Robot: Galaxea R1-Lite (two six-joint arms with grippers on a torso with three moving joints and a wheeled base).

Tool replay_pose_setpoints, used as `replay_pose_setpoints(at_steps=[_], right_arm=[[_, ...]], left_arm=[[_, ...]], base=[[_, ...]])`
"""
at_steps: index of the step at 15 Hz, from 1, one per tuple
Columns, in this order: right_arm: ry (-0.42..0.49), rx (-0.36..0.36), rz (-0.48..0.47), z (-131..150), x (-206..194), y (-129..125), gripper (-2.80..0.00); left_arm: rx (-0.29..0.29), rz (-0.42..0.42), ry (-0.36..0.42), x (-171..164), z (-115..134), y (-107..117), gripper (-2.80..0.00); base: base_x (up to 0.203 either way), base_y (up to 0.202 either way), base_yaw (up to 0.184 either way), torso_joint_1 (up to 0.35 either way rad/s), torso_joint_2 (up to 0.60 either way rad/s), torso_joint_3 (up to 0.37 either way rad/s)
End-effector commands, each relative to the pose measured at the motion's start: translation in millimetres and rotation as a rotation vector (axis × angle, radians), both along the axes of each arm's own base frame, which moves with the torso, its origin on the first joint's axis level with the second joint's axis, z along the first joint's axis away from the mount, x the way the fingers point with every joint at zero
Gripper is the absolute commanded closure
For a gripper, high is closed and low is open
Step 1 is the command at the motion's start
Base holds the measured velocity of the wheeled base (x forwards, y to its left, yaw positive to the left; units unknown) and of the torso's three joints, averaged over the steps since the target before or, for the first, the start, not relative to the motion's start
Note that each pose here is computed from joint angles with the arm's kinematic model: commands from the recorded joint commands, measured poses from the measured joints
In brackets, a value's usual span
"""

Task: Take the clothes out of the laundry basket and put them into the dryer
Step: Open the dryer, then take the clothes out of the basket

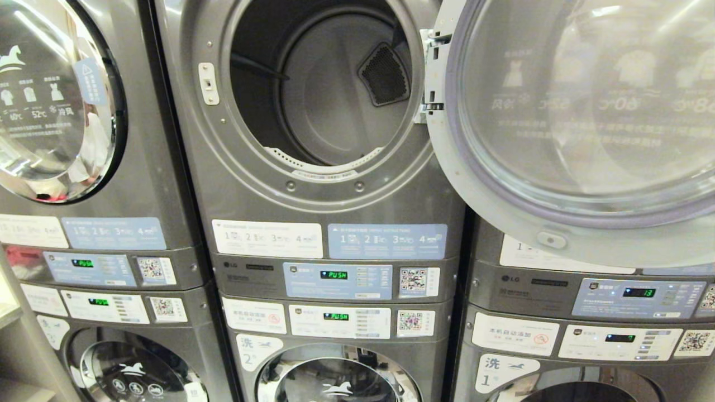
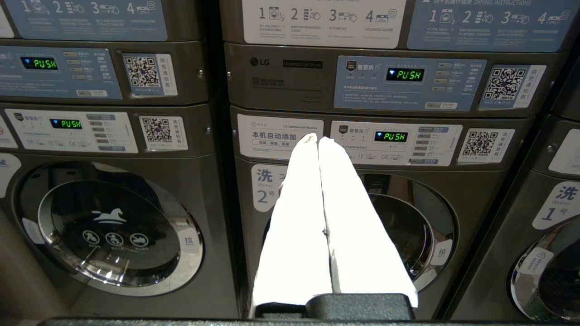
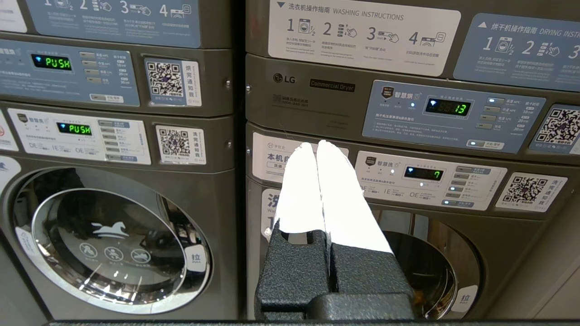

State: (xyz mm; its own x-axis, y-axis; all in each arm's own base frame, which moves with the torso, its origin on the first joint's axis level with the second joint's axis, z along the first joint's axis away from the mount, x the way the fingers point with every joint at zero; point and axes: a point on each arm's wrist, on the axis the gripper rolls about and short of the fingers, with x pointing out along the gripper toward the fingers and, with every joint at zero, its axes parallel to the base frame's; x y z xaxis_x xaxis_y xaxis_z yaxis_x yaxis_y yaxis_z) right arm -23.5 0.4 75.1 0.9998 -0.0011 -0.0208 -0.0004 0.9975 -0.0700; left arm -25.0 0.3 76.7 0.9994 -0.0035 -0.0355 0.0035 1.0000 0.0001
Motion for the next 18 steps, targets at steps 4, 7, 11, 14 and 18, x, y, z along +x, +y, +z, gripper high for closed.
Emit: replay_pose_setpoints(at_steps=[4, 7, 11, 14, 18], right_arm=[[-0.002, -0.011, 0.006, -0.1, -0.2, 0.1, 0.0], [-0.001, -0.007, 0.002, -0.5, 0.0, 0.1, 0.0], [-0.001, -0.018, 0.006, -0.5, 0.0, 0.1, 0.0], [-0.001, -0.026, 0.007, -0.3, -0.2, 0.1, 0.0], [-0.003, 0.047, -0.007, 0.0, -0.2, -0.2, 0.0]], left_arm=[[0.003, 0.0, -0.002, -0.2, 0.0, 0.0, 0.0], [0.006, -0.001, -0.002, -0.3, 0.2, 0.0, 0.0], [0.003, 0.0, -0.002, 0.0, -0.2, 0.0, 0.0], [0.0, 0.0, -0.014, 0.4, 0.2, 0.0, 0.0], [0.0, 0.0, -0.014, 0.4, 0.2, 0.0, 0.0]], base=[[0.0, 0.0, 0.0, 0.0, 0.0, 0.0], [0.0, 0.0, 0.0, 0.0, 0.0, 0.0], [0.0, 0.0, 0.0, 0.0, 0.0, 0.0], [0.0, 0.0, 0.0, 0.0, 0.0, 0.0], [0.0, 0.0, 0.0, 0.0, 0.0, 0.0]])
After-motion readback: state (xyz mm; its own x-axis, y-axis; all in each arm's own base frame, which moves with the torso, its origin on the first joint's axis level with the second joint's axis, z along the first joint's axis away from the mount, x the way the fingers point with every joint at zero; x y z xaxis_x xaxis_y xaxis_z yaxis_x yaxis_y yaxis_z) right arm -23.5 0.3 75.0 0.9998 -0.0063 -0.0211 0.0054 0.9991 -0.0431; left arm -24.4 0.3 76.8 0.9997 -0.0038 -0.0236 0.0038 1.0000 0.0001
